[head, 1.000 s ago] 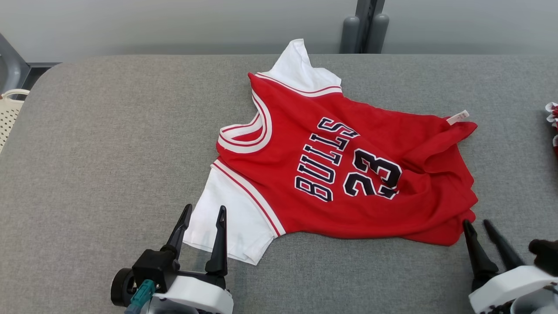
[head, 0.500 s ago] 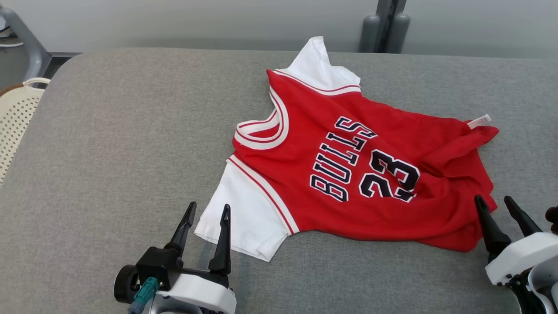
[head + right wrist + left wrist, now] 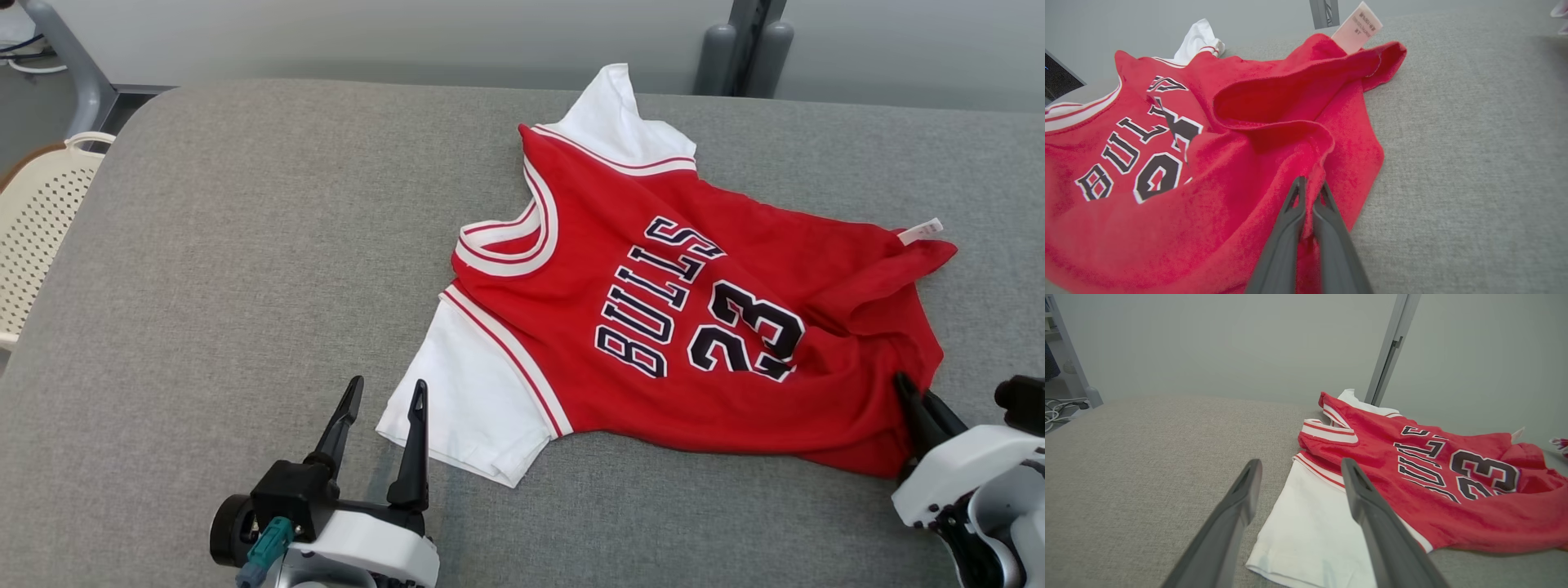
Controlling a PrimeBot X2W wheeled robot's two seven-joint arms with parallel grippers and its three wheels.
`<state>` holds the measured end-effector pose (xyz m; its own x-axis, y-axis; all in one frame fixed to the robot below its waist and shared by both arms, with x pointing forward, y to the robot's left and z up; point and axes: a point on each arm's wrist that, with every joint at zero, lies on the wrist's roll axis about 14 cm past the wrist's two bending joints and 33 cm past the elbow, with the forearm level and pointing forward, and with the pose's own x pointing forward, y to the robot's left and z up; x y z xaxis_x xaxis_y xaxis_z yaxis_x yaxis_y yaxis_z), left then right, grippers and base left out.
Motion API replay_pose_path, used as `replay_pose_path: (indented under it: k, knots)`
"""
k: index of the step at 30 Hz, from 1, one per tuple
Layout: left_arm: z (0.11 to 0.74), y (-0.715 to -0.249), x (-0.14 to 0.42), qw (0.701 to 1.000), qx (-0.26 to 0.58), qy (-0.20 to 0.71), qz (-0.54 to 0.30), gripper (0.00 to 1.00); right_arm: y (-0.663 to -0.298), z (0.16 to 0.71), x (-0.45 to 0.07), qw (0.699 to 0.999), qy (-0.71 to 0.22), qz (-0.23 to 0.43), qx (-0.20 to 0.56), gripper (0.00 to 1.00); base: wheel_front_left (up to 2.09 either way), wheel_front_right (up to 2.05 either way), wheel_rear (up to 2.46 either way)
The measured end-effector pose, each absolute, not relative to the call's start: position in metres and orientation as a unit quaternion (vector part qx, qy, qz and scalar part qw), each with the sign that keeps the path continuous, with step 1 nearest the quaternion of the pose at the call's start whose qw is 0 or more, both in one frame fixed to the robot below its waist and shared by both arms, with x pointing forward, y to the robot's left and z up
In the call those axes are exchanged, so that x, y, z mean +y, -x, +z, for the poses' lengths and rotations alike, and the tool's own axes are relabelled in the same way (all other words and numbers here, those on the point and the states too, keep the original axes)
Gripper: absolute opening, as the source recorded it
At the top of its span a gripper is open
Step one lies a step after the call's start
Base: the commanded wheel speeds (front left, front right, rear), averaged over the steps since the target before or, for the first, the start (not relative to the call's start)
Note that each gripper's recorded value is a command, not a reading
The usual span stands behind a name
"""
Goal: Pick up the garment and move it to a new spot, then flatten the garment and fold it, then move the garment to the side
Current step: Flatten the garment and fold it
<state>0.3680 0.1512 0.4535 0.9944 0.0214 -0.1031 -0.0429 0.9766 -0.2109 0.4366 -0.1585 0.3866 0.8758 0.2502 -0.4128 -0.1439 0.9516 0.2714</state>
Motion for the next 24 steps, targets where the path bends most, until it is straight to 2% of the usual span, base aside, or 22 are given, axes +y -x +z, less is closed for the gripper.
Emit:
replay_pose_path:
  k: [7,10,15,24]
  knots:
    - [0.455,-0.371,0.145,0.993,0.048,0.106,0.006,1.00,-0.442,0.426,-0.139,0.970,-0.113,0.145,0.159,0.00,0.00,0.00,0.00]
    - [0.456,-0.372,0.140,0.993,0.046,0.106,-0.003,1.00,-0.432,0.450,-0.113,0.966,-0.119,0.188,0.132,0.00,0.00,0.00,0.00]
    - [0.457,-0.374,0.133,0.993,0.045,0.105,-0.014,1.00,-0.418,0.468,-0.096,0.960,-0.125,0.218,0.120,0.00,0.00,0.00,0.00]
    - [0.456,-0.374,0.121,0.993,0.048,0.106,-0.034,1.00,-0.389,0.477,-0.108,0.962,-0.125,0.207,0.127,0.00,0.00,0.00,0.00]
